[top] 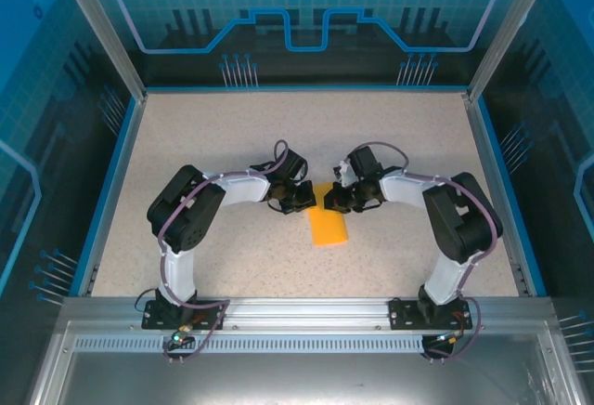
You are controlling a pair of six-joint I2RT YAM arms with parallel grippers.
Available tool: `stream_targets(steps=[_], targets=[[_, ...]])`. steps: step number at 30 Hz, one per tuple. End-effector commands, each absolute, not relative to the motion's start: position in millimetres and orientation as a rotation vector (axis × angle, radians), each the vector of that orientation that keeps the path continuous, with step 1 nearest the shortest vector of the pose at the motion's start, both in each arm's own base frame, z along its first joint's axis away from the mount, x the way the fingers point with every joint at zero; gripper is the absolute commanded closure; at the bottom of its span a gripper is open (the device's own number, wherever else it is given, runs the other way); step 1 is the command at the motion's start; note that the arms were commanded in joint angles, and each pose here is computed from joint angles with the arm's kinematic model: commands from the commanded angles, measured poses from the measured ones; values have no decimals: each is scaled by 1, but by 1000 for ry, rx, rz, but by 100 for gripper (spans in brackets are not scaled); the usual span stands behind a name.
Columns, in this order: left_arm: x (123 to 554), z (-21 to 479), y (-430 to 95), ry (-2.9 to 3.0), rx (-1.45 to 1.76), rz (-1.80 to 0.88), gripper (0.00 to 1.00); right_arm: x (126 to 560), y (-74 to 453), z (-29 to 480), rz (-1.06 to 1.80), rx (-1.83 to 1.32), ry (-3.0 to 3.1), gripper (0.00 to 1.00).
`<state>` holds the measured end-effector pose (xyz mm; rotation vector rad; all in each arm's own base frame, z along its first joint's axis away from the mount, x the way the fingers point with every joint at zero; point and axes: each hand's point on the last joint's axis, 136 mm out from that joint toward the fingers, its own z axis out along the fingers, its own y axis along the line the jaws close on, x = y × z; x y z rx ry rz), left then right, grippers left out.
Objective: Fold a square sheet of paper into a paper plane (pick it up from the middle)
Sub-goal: Fold the square sheet of paper in half at the center of the table, then rotate the paper at the center of the table.
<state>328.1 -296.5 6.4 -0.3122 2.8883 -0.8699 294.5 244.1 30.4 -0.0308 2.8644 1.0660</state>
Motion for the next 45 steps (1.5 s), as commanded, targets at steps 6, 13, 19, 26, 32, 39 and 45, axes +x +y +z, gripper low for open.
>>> stream_targets(steps=[6,13,19,26,32,39,45], targets=[[258,-82,-218,3201,-467,-282,100,237,221,-9,1064,-19,3007,96],[259,-84,-216,3195,-491,-267,100,176,189,-19,1034,20,3097,96],[262,-83,-218,3186,-481,-271,100,155,175,-12,946,39,3112,95],[279,-67,-239,3165,-304,-402,100,193,180,40,902,-25,2901,94],[316,-13,-276,3034,-84,-612,96,222,189,55,818,-100,2846,90],[339,66,-309,2854,-19,-872,84,234,215,29,799,-105,2901,92],[333,87,-287,2791,-138,-856,76,229,223,8,771,-67,2948,93]])
